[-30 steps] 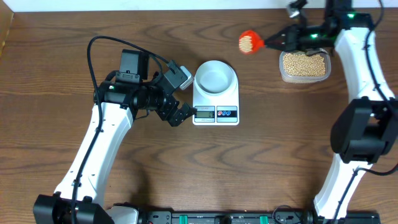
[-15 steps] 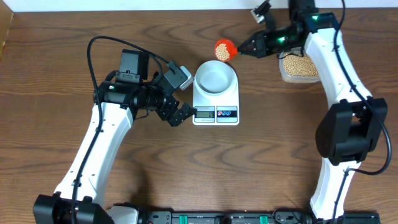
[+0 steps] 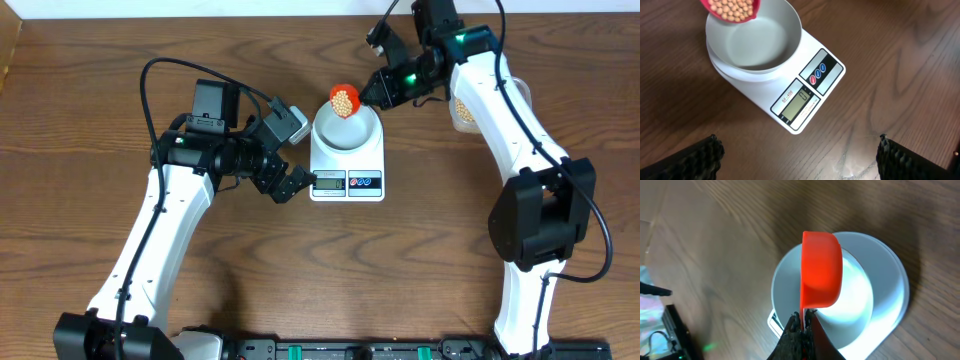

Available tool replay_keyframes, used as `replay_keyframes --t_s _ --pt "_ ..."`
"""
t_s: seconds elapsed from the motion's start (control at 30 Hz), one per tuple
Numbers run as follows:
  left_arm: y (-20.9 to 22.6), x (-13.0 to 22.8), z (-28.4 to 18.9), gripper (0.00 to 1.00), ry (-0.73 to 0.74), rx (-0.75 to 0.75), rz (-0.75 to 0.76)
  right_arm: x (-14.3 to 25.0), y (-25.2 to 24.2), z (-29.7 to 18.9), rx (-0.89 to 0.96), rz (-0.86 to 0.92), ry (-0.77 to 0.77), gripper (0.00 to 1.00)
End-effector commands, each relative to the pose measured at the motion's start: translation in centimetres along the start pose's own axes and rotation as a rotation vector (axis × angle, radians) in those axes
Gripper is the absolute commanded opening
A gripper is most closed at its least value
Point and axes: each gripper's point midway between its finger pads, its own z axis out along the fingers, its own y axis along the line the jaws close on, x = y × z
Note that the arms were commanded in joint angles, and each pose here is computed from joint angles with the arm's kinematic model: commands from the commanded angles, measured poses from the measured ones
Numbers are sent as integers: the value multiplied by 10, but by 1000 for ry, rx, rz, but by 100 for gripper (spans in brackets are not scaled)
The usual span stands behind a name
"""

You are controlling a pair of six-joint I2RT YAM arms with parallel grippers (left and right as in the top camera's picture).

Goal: Scoop item into bowl and weigh 50g on scale
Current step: 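Tip the red scoop to pour soybeans into the white bowl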

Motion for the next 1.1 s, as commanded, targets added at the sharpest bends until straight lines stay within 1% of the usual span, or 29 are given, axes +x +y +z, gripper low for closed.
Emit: replay_keyframes --t_s 0.0,0.2,0.47,0.77,1.07 --pt "-1 4 2 100 10 3 10 -2 -1 -2 64 -21 5 1" --pt "-1 4 2 100 10 3 10 1 6 3 103 -47 27 1" --pt "-1 4 2 100 10 3 10 8 14 4 268 -113 69 1" --pt "-1 4 2 100 10 3 10 2 22 -7 457 -198 55 1" --pt "-1 4 2 100 10 3 10 -1 30 -11 571 -266 49 1"
